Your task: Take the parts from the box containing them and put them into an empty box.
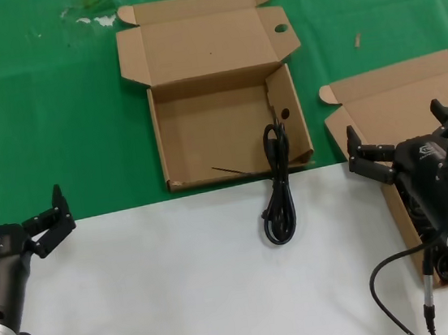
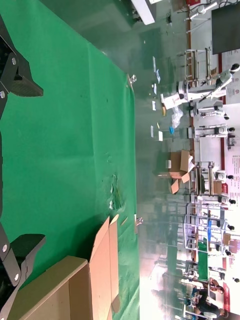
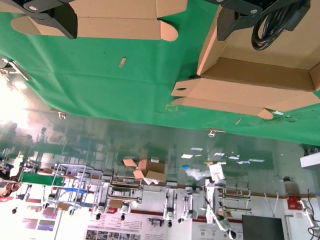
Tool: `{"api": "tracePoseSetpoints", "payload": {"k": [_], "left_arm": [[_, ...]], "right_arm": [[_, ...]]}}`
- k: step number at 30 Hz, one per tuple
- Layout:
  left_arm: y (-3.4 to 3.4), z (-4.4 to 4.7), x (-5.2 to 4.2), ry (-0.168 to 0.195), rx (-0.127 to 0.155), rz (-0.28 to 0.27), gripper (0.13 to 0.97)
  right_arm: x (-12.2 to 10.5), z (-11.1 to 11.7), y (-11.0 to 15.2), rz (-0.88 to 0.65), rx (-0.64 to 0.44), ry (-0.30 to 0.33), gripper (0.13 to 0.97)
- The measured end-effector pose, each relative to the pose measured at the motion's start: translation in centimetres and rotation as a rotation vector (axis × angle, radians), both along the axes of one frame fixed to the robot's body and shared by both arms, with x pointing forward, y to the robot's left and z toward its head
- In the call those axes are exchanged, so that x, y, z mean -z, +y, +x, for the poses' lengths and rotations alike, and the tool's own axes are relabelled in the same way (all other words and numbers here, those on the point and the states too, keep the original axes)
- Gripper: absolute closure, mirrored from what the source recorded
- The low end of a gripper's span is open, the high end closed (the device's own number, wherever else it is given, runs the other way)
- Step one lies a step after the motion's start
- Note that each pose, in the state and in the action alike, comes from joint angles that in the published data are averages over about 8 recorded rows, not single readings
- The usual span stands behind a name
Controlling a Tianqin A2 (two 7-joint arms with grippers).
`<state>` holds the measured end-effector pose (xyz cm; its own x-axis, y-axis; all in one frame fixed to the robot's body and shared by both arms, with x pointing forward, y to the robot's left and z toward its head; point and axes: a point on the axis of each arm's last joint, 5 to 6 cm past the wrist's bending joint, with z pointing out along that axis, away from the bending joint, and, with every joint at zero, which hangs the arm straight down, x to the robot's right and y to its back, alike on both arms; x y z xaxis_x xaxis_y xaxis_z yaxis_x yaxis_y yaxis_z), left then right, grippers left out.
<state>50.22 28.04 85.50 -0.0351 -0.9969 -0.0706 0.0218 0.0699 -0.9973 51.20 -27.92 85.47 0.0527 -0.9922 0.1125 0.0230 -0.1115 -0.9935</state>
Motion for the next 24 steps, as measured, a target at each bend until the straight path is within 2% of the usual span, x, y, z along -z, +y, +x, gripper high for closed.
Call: {"api": "tracePoseSetpoints", "payload": {"k": [24], "left_arm": [[0.0, 0.0, 0.0, 0.0, 0.0, 0.0, 0.132]], "right_arm": [[0.0, 0.0, 0.0, 0.0, 0.0, 0.0, 0.13]]}}
